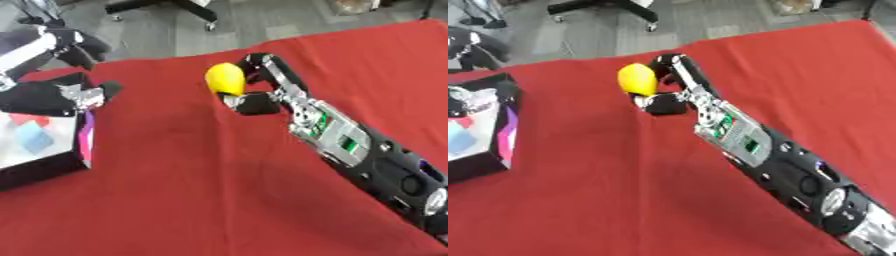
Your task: Pick up the objects with one hand, pass them to the other hand, and then place them into the box on the other side of the table.
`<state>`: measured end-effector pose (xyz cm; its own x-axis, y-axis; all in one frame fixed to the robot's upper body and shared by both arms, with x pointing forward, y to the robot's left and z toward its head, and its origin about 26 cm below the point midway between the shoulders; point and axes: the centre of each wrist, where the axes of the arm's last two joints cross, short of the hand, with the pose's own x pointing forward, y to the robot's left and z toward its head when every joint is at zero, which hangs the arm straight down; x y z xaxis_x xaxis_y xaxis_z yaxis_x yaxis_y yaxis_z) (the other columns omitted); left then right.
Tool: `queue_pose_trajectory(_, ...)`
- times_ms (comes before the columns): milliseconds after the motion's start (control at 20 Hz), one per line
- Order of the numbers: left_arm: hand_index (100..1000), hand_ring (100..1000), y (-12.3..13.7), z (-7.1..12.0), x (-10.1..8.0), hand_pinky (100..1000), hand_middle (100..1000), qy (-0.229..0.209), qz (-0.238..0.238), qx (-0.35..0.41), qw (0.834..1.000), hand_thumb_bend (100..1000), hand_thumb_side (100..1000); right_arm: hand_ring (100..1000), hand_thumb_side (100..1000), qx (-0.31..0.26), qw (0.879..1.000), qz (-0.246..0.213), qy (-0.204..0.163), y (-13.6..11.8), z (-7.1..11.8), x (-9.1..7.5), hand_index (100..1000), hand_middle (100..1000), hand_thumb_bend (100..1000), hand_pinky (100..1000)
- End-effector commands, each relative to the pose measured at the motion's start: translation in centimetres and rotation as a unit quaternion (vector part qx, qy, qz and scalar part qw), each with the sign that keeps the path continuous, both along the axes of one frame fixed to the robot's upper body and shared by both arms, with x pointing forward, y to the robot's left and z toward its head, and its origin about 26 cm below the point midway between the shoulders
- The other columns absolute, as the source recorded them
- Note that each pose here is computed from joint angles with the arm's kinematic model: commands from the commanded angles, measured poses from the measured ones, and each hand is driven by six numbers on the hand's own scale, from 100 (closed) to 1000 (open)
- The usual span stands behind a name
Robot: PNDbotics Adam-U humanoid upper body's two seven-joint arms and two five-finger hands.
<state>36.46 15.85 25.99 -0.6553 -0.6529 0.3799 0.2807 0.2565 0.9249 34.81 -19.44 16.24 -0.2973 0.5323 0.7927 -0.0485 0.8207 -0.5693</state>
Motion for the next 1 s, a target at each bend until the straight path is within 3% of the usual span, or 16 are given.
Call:
queue_pose_trajectory(50,852,741,-0.9,0.6,0.1,809,755,-0.012,-0.011,0.019,1.0,388,510,697,100,0.009,1.0,0.011,-0.016,0.3,1.0,0.1,561,411,361,706)
queue_pose_trajectory(400,856,753,-2.9,0.6,0.1,812,767,-0.046,-0.019,0.031,0.998,437,395,697,100,0.007,0.999,0.023,-0.025,0.7,0.8,-0.1,561,411,358,707)
queue_pose_trajectory(1000,847,752,-5.6,-1.2,0.8,808,761,-0.096,-0.017,0.043,0.994,477,299,695,100,-0.004,0.998,0.051,-0.022,1.6,0.4,-0.4,561,410,360,708)
